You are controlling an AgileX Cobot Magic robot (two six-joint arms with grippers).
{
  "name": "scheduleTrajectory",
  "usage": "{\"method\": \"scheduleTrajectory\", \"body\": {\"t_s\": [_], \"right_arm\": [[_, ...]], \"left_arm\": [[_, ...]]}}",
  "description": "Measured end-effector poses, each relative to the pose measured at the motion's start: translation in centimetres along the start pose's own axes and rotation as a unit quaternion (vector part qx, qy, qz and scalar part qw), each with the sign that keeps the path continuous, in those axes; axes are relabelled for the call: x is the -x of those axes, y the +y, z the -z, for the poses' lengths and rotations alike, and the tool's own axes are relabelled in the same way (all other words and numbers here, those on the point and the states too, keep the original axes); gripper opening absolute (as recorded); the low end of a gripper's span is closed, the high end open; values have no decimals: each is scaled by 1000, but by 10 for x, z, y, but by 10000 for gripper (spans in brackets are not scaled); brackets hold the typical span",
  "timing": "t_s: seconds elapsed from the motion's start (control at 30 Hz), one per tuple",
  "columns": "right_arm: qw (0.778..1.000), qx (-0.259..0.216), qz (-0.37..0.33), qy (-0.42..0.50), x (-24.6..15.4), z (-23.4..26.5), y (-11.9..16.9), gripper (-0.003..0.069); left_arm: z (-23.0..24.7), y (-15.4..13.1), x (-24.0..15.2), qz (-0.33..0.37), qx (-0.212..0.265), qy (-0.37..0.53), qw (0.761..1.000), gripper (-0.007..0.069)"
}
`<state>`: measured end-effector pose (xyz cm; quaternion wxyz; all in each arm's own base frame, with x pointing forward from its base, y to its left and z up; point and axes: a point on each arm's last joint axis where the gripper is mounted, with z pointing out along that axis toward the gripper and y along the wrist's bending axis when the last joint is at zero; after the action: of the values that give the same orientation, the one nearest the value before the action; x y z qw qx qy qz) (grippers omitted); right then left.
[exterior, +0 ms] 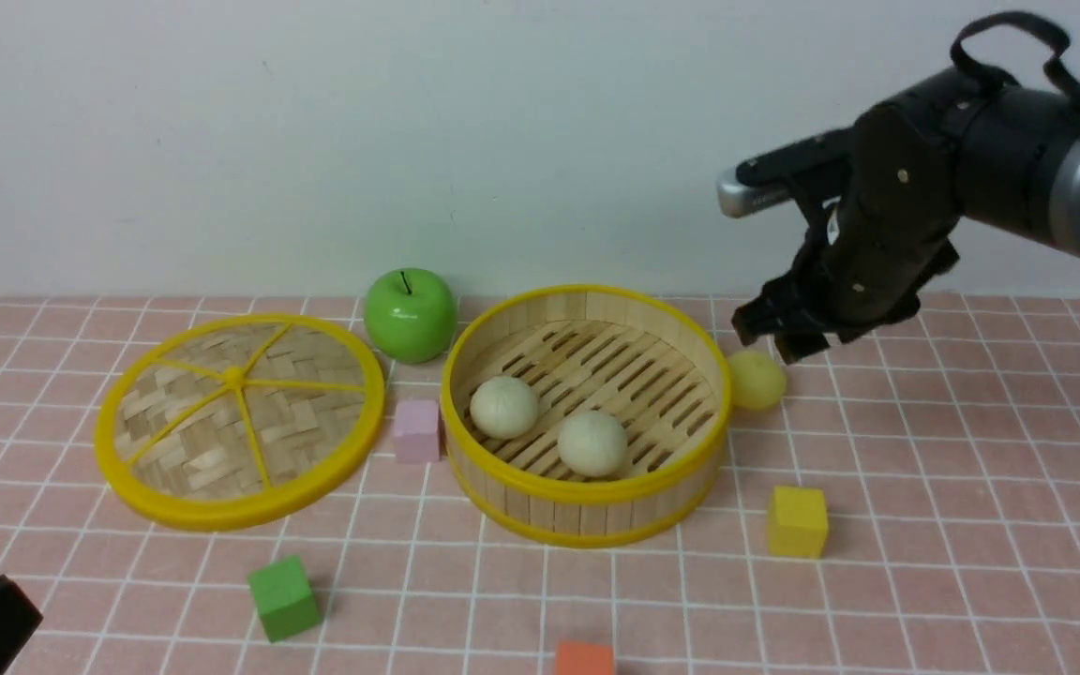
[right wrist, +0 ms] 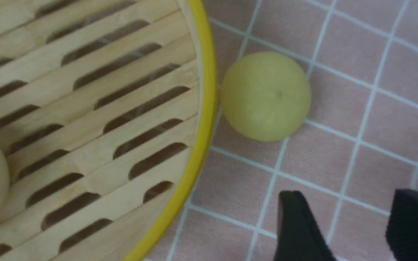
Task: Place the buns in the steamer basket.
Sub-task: Use the right arm to grab a steamed stuffed bun
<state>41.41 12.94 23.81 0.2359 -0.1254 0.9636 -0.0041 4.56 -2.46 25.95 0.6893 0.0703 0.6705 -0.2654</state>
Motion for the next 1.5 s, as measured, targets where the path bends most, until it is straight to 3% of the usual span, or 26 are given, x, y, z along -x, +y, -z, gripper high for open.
{"method": "scheduleTrajectory", "body": {"t_s": [0.17, 0.37, 0.57, 1.1, 1.23, 1.3, 1.43, 1.5], "right_arm": [[998, 46, -45, -26, 4, -30, -8, 248], [992, 66, -94, -49, 7, -50, -21, 283], [990, 64, -100, -73, 10, -63, -22, 321], [990, 62, -103, -80, 7, -84, -22, 317], [990, 62, -103, -81, 8, -83, -22, 279], [989, 62, -103, -81, 8, -83, -22, 230], [991, 60, -87, -77, 8, -82, -22, 55], [992, 60, -80, -76, 8, -78, -22, 20]], "left_arm": [[0, 0, 0, 0, 0, 0, 1000, 47], [0, 0, 0, 0, 0, 0, 1000, 54], [0, 0, 0, 0, 0, 0, 1000, 60], [0, 0, 0, 0, 0, 0, 1000, 76], [0, 0, 0, 0, 0, 0, 1000, 76], [0, 0, 0, 0, 0, 0, 1000, 77], [0, 0, 0, 0, 0, 0, 1000, 77], [0, 0, 0, 0, 0, 0, 1000, 77]]}}
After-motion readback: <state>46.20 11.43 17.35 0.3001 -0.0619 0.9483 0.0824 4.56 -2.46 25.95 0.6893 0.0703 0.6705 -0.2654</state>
